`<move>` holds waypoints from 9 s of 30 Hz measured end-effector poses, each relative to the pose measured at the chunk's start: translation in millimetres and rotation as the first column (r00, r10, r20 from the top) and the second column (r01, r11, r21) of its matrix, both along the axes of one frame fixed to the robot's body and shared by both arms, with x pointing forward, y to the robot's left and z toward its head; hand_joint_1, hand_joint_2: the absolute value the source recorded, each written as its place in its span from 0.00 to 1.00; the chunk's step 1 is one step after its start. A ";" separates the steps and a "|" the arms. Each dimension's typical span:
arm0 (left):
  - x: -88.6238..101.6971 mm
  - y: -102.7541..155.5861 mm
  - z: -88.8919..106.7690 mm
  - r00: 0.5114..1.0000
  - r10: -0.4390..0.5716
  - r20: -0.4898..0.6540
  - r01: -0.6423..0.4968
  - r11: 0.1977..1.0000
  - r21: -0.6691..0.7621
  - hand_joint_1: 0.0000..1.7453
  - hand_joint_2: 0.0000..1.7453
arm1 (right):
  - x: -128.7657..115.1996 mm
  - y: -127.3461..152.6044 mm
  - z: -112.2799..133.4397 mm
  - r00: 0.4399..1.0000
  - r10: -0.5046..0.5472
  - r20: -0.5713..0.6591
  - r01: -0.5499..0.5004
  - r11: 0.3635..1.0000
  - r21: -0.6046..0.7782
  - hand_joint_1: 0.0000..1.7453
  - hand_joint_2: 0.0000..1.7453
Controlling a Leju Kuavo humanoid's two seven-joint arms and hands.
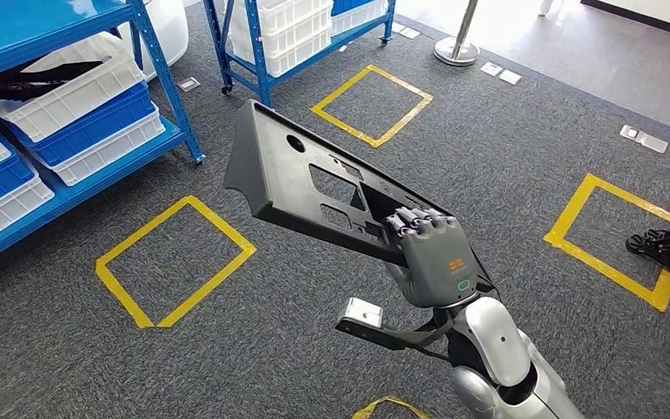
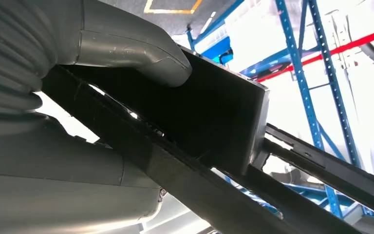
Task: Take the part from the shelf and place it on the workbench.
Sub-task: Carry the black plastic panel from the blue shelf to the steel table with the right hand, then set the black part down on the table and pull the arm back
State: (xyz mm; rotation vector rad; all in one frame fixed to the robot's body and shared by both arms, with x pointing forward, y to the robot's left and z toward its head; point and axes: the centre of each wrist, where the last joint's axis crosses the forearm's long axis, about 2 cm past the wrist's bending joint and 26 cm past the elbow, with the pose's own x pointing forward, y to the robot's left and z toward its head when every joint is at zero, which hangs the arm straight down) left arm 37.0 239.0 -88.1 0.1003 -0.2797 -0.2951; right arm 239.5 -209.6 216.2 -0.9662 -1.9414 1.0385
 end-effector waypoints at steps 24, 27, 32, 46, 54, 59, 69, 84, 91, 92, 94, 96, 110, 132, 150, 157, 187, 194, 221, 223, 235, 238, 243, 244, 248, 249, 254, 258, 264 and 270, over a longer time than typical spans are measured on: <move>-13.7 0.1 1.7 0.997 0.063 -0.051 -0.066 0.997 -0.048 0.00 0.00 | -6.2 1.0 -8.5 1.000 -0.004 -0.026 0.005 1.000 0.004 1.00 1.00; -14.6 1.1 2.2 0.996 0.070 -0.051 -0.072 0.996 -0.045 0.00 0.00 | -6.6 1.0 -9.0 1.000 -0.006 -0.025 0.006 1.000 0.004 1.00 1.00; -13.5 0.7 2.9 0.996 0.082 -0.046 -0.084 0.995 -0.046 0.00 0.00 | -7.2 0.7 -9.5 1.000 -0.008 -0.024 0.008 1.000 0.006 1.00 1.00; -12.9 0.3 3.9 0.995 0.089 -0.041 -0.091 0.995 -0.047 0.00 0.00 | -7.5 -1.0 -10.3 1.000 -0.016 -0.026 0.017 1.000 0.007 1.00 1.00; -13.6 -1.3 4.7 0.994 0.097 -0.045 -0.099 0.993 -0.058 0.00 0.00 | -7.4 -2.7 -10.8 0.999 -0.027 -0.024 0.027 1.000 0.007 1.00 1.00; -16.6 0.5 4.3 0.992 0.109 -0.055 -0.113 0.992 -0.064 0.00 0.00 | -7.3 -2.9 -11.1 0.999 -0.025 -0.029 0.026 1.000 0.011 1.00 1.00; -15.2 -0.1 5.8 0.990 0.134 -0.047 -0.137 0.988 -0.069 0.00 0.00 | -4.5 -5.9 -9.7 0.999 -0.033 -0.023 0.033 0.999 0.006 1.00 1.00; -15.8 -0.5 7.8 0.992 0.112 -0.054 -0.116 0.989 -0.089 0.00 0.00 | -0.3 -26.4 -8.3 0.989 -0.140 0.046 0.145 0.984 -0.103 1.00 1.00; -18.5 1.5 7.4 0.992 0.113 -0.063 -0.118 0.990 -0.078 0.00 0.00 | -1.2 -36.1 -7.8 0.980 -0.184 0.071 0.192 0.971 -0.140 1.00 1.00; -18.6 1.9 7.3 0.992 0.108 -0.064 -0.113 0.991 -0.075 0.00 0.00 | -1.7 -38.8 -7.0 0.978 -0.194 0.081 0.204 0.968 -0.147 1.00 1.00; -17.4 2.2 7.3 0.994 0.092 -0.063 -0.097 0.993 -0.070 0.00 0.00 | -3.8 -45.2 -5.5 0.971 -0.216 0.101 0.230 0.959 -0.163 1.00 1.00; -15.1 1.9 7.3 0.996 0.072 -0.058 -0.076 0.995 -0.067 0.00 0.00 | -5.8 -52.7 -2.3 0.964 -0.234 0.124 0.253 0.951 -0.179 1.00 1.00; -8.7 -0.9 5.0 0.998 0.041 -0.050 -0.044 0.997 -0.063 0.00 0.00 | -4.7 -72.9 10.0 0.944 -0.276 0.181 0.312 0.926 -0.214 1.00 1.00; -15.3 12.5 9.2 0.985 0.173 0.021 -0.172 0.984 -0.042 0.00 0.00 | 47.9 -87.6 34.7 0.933 -0.290 0.211 0.327 0.930 -0.169 1.00 1.00; -9.2 11.3 -0.1 0.994 0.111 0.014 -0.110 0.993 -0.037 0.00 0.00 | 51.9 -65.8 25.5 0.939 -0.289 0.187 0.323 0.928 -0.187 1.00 1.00; 10.1 10.8 -2.2 0.992 0.119 0.042 -0.118 0.993 -0.029 0.00 0.00 | 51.1 -59.2 24.5 0.942 -0.284 0.179 0.317 0.929 -0.193 1.00 1.00; 9.0 10.0 -8.6 0.992 0.128 0.012 -0.127 0.991 -0.042 0.00 0.00 | 45.8 -50.7 19.1 0.943 -0.282 0.178 0.315 0.929 -0.193 1.00 1.00; 7.5 7.9 -9.9 0.992 0.125 0.002 -0.125 0.991 -0.047 0.00 0.00 | 47.6 -48.7 22.4 0.944 -0.271 0.190 0.307 0.932 -0.194 1.00 1.00; 9.3 8.6 -10.8 0.990 0.140 -0.002 -0.140 0.989 -0.055 0.00 0.00 | 48.2 -50.0 22.8 0.943 -0.271 0.192 0.308 0.930 -0.199 1.00 1.00; 8.9 7.9 -11.0 0.990 0.138 -0.005 -0.138 0.989 -0.056 0.00 0.00 | 48.0 -50.2 21.4 0.944 -0.270 0.188 0.307 0.930 -0.204 1.00 1.00; 6.3 8.9 -12.4 0.989 0.144 -0.012 -0.145 0.987 -0.065 0.00 0.00 | 49.5 -46.6 20.8 0.948 -0.252 0.192 0.293 0.928 -0.229 1.00 1.00; 4.9 8.7 -12.8 0.989 0.149 -0.017 -0.150 0.986 -0.068 0.00 0.00 | 49.7 -46.2 20.3 0.949 -0.251 0.192 0.292 0.928 -0.232 1.00 1.00; 4.2 10.4 -13.1 0.988 0.152 -0.015 -0.153 0.986 -0.071 0.00 0.00 | 51.5 -44.9 21.4 0.948 -0.248 0.201 0.295 0.921 -0.255 1.00 1.00; 4.5 10.8 -13.2 0.988 0.154 -0.014 -0.154 0.985 -0.072 0.00 0.00 | 52.6 -45.0 22.2 0.947 -0.248 0.205 0.298 0.917 -0.265 1.00 1.00; 6.1 11.2 -13.2 0.987 0.158 -0.013 -0.158 0.985 -0.074 0.00 0.00 | 56.4 -46.0 24.8 0.944 -0.247 0.218 0.304 0.907 -0.291 1.00 1.00; 6.4 11.2 -13.1 0.987 0.158 -0.012 -0.159 0.985 -0.075 0.00 0.00 | 57.4 -46.5 25.8 0.943 -0.247 0.223 0.306 0.906 -0.293 1.00 1.00; 7.7 11.0 -13.1 0.987 0.158 -0.010 -0.158 0.984 -0.076 0.00 0.00 | 59.6 -48.4 25.2 0.943 -0.247 0.224 0.309 0.900 -0.307 1.00 1.00; 7.4 10.4 -13.1 0.988 0.154 -0.011 -0.154 0.985 -0.077 0.00 0.00 | 61.1 -48.1 26.0 0.943 -0.244 0.225 0.309 0.895 -0.323 1.00 1.00; 6.3 11.5 -13.4 0.987 0.162 -0.012 -0.163 0.984 -0.079 0.00 0.00 | 64.3 -46.3 27.9 0.946 -0.237 0.219 0.303 0.885 -0.354 1.00 1.00; 3.7 10.9 -14.0 0.986 0.165 -0.022 -0.166 0.982 -0.086 0.00 0.00 | 68.8 -43.7 30.2 0.952 -0.221 0.209 0.288 0.876 -0.387 1.00 1.00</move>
